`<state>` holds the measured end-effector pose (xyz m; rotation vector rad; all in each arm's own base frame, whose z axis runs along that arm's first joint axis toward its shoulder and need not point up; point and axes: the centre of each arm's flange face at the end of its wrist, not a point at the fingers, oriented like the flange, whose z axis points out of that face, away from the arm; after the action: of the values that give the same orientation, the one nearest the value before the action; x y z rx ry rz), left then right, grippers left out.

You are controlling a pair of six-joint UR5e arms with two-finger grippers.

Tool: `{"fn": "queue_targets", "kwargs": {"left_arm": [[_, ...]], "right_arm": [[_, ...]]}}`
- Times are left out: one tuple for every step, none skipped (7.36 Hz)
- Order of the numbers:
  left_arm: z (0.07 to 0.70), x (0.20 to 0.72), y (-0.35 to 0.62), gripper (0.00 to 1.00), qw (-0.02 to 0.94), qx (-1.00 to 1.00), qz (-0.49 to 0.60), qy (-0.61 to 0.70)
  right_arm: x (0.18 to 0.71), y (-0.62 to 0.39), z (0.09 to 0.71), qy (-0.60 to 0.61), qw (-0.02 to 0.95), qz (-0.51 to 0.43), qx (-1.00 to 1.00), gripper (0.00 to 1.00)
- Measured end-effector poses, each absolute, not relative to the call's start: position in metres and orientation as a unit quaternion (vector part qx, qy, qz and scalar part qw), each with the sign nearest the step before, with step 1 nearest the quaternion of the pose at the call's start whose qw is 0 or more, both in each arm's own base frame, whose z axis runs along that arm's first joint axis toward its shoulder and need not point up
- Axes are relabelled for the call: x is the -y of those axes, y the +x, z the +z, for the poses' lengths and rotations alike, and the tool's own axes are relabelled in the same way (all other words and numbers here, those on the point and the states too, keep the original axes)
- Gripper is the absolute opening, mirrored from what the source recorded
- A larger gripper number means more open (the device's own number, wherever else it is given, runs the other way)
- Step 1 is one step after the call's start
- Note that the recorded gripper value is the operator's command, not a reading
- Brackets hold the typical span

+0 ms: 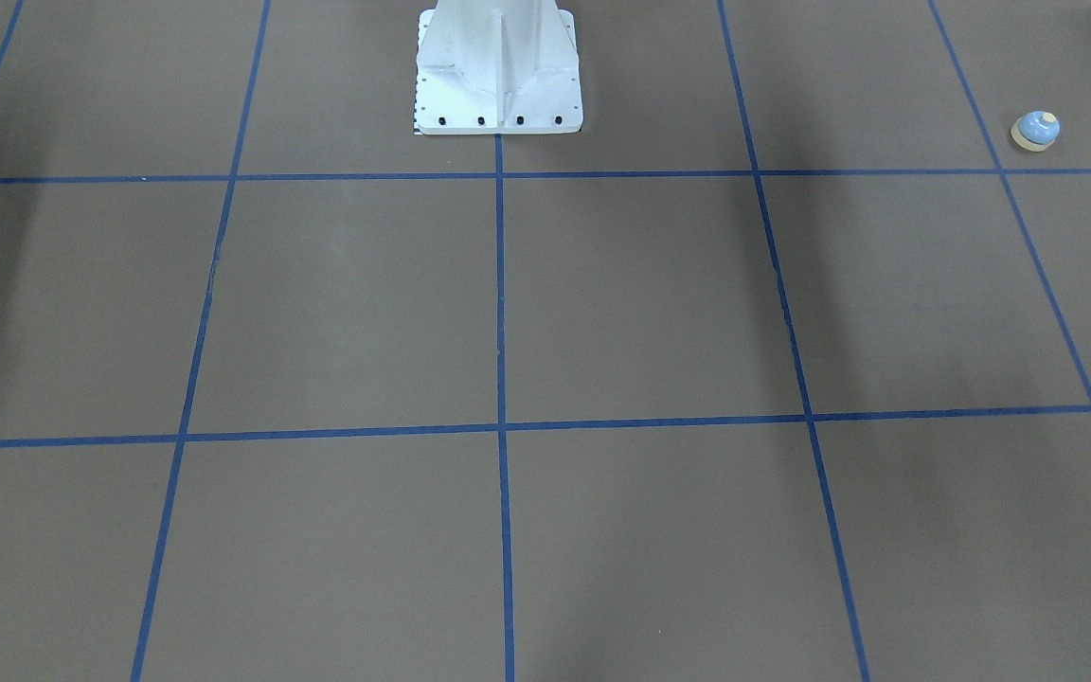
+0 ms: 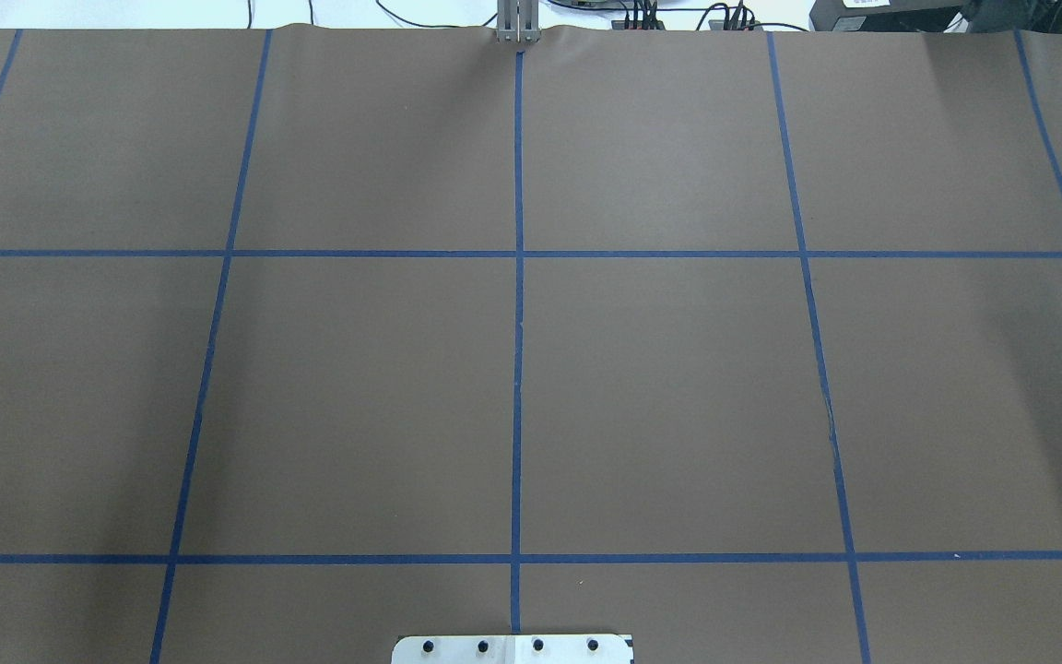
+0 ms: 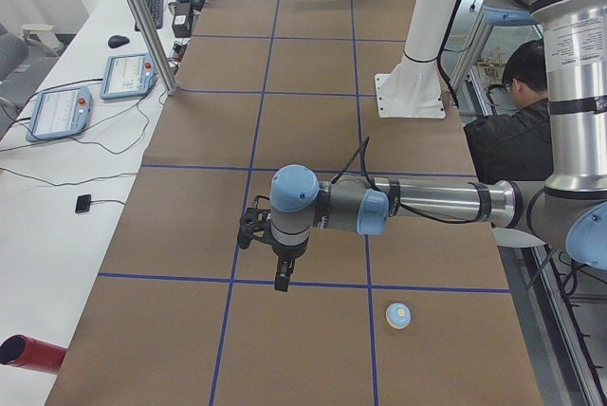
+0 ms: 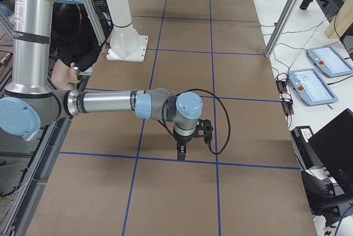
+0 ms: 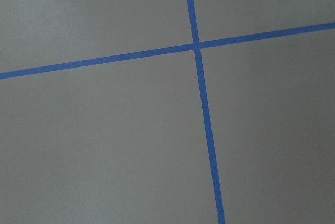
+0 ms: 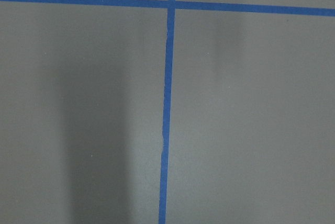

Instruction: Place and press bell with both arms

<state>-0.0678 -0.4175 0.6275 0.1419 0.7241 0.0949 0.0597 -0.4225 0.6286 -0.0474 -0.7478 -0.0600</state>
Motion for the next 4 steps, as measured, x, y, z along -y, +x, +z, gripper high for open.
{"fn": "queue_targets", "kwargs": {"left_arm": [[0.627, 0.418, -0.068, 1.0, 0.931, -0.355, 0.046, 0.069], [0.625, 0.418, -0.067, 1.0, 0.931, -0.356, 0.046, 0.07], [0.622, 0.42, -0.067, 1.0, 0.93, -0.356, 0.047, 0.074], [0.617, 0.422, -0.067, 1.0, 0.929, -0.356, 0.051, 0.082]], "right_arm": [[0.424, 0.06, 0.627, -0.021, 0.93, -0.029, 0.365, 1.0], [0.426, 0.06, 0.624, -0.019, 0.93, -0.03, 0.365, 1.0], [0.427, 0.06, 0.623, -0.017, 0.93, -0.03, 0.365, 1.0], [0.428, 0.06, 0.621, -0.015, 0.93, -0.031, 0.365, 1.0]]}}
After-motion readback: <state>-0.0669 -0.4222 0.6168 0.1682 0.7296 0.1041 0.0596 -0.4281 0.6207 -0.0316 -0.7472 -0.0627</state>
